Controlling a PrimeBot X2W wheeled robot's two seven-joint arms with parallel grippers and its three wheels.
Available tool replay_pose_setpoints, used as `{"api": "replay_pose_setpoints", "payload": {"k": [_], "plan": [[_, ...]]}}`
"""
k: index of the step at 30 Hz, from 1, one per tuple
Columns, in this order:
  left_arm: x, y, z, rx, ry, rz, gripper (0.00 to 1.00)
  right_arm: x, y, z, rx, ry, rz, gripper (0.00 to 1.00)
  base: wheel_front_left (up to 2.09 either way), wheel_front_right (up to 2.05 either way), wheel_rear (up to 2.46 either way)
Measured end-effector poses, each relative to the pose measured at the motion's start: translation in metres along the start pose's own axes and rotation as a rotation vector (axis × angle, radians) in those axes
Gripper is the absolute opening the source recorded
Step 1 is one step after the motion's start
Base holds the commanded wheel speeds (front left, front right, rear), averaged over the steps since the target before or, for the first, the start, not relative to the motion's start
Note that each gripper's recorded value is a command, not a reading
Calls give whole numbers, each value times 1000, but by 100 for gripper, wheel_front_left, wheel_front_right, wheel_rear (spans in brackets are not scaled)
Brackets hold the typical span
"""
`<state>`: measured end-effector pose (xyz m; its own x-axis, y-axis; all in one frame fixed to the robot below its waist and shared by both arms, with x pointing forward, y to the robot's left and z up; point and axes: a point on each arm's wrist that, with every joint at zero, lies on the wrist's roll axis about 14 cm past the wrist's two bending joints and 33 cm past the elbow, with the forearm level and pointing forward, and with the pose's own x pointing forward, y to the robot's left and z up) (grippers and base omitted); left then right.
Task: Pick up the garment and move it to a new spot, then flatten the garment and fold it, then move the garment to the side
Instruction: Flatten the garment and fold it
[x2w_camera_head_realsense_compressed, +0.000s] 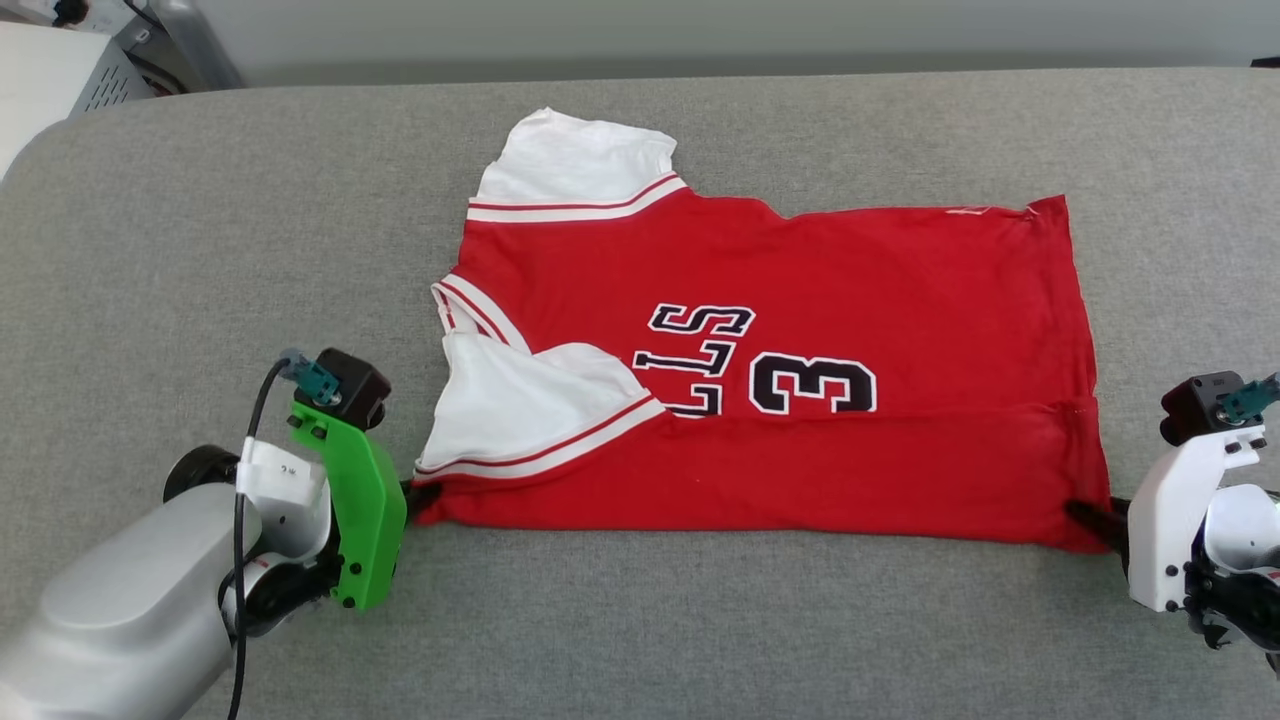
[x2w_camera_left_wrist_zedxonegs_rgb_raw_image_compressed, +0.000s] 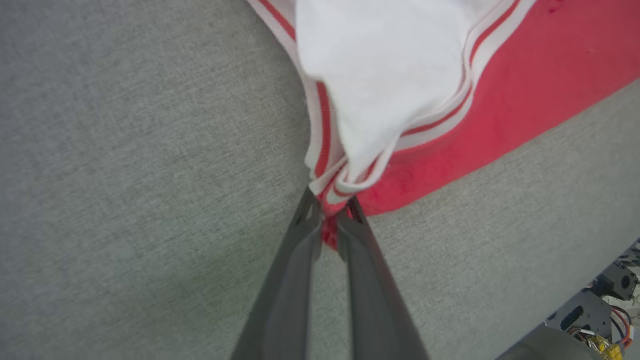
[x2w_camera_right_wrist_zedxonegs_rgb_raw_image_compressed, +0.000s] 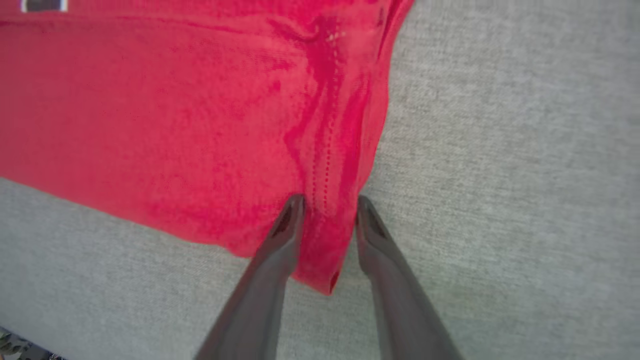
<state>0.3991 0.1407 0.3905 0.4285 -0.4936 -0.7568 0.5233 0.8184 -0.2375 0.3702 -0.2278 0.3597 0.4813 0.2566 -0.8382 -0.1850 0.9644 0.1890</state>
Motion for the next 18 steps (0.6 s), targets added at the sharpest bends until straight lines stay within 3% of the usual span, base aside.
{"api": "replay_pose_setpoints", "payload": {"k": [7,9,18], "plan": [[-9,-5,-2,-31,-54,5,0,-16,4,14,1,-98,16,0,0,0,0],[-24,-15,0,-13,-98,3,0,-40,6,21,-31,-175,22,0,0,0,0],[-44,-30,-17,-10,-117,4,0,-67,7,10,-54,-215,34,0,0,0,0]]}}
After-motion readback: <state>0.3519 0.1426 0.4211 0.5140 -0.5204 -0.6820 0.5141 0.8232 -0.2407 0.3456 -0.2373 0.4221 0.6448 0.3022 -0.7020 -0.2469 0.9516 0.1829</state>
